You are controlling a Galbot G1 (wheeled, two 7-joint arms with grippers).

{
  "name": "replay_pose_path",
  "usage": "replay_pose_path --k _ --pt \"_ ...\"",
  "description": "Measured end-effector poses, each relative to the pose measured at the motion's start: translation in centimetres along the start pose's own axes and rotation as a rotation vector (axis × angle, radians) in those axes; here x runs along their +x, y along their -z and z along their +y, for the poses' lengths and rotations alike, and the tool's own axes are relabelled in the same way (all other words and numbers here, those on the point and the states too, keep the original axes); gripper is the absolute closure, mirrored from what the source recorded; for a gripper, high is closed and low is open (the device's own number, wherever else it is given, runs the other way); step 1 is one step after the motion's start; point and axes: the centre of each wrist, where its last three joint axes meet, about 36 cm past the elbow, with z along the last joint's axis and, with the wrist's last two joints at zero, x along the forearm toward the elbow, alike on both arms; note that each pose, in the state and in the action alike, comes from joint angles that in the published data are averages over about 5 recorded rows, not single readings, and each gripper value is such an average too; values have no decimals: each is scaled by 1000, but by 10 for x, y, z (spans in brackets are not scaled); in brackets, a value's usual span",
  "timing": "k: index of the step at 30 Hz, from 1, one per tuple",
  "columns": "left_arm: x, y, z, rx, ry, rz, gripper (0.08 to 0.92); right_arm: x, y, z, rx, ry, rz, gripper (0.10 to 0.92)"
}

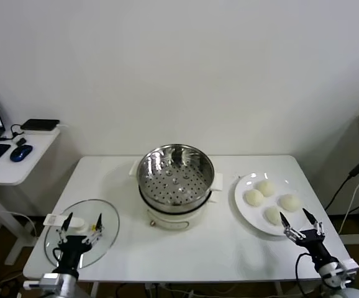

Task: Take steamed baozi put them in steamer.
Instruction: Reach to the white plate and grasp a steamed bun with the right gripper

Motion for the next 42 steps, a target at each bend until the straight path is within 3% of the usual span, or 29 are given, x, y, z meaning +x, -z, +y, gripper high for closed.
replay_pose_path --k 11,25,33,42 --pt "-2 4 -4 2 -12 -16 177 -67 67 -57 284 233 83 200" --pt "-3 5 -5 1 -17 -22 177 -177 161 -135 626 597 367 200" --pt "-4 6 -2 1 -14 -21 177 -247 199 -157 781 758 522 200" --pt "-8 10 1 -11 -24 -25 177 -310 221 -151 943 866 683 200"
